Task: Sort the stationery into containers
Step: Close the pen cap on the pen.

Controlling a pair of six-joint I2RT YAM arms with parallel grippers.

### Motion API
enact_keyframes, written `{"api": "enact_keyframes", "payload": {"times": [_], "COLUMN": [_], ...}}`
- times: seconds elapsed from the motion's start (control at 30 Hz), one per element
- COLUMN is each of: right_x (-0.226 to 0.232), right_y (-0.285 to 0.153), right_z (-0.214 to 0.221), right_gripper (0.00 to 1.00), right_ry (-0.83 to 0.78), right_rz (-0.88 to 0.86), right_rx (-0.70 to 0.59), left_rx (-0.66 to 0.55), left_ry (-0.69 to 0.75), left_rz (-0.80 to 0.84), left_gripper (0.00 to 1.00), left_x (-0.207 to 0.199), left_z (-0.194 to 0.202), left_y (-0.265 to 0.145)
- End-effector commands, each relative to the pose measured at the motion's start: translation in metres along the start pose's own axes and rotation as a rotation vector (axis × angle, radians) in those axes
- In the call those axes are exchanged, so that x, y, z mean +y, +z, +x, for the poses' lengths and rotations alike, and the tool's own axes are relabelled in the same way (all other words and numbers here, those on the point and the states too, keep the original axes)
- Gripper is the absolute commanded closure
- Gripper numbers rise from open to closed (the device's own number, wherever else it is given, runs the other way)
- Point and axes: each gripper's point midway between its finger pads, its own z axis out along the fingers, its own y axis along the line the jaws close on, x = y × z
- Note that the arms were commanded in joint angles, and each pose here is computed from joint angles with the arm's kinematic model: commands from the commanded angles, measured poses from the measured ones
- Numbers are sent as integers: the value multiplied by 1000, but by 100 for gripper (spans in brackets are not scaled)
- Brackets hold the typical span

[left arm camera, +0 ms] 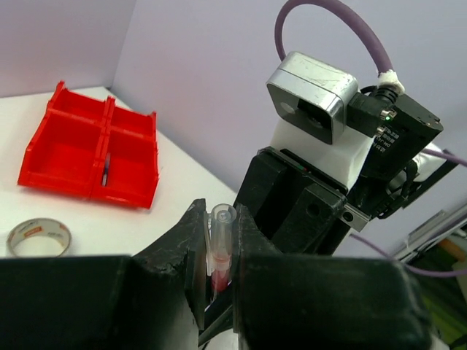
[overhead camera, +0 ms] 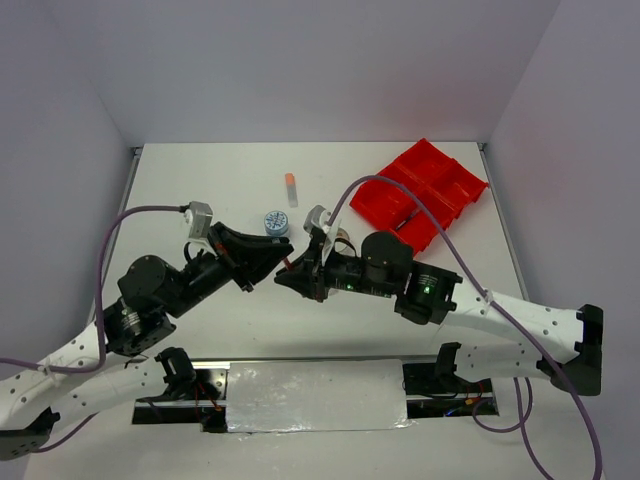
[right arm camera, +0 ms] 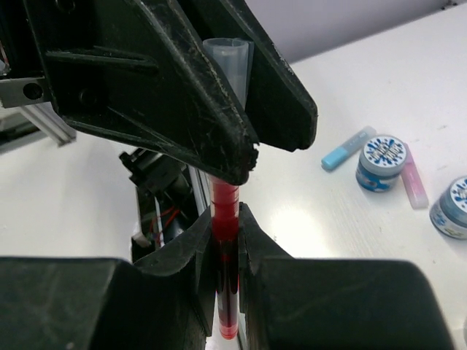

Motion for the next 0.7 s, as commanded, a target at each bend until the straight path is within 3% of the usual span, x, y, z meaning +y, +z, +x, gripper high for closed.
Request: {"api": "enact_keyframes", "payload": {"times": [0.0,0.03,0.2,0.3,0.33,0.67], "right_x": [15,16,17,18,17,9], "right_y": [-21,-21,-23,-25,-24,-10], "right_z": [-79,-75,-55,-52,-50,-16], "right_gripper": [100,100,100,100,100,100], "right_ry": [-25,-20,5,13,13,45], "right_rz": [-41,-46,-63,-67,-67,-44], "right_rx": [-308,-300,-275,-267,-263,-178], "left_rx": [149,131,84,82,76,-42], "left_ry": [103,108,137,136,132,132], "left_rz": [-121,-108,-67,-54,-51,6], "left_gripper": [100,100,74,44,28,25], "left_x": [26,21,5,1,0,-18], "left_z": [24,16,-10,-12,-14,-47], "left_y": [-14,-13,-8,-5,-5,-14]}}
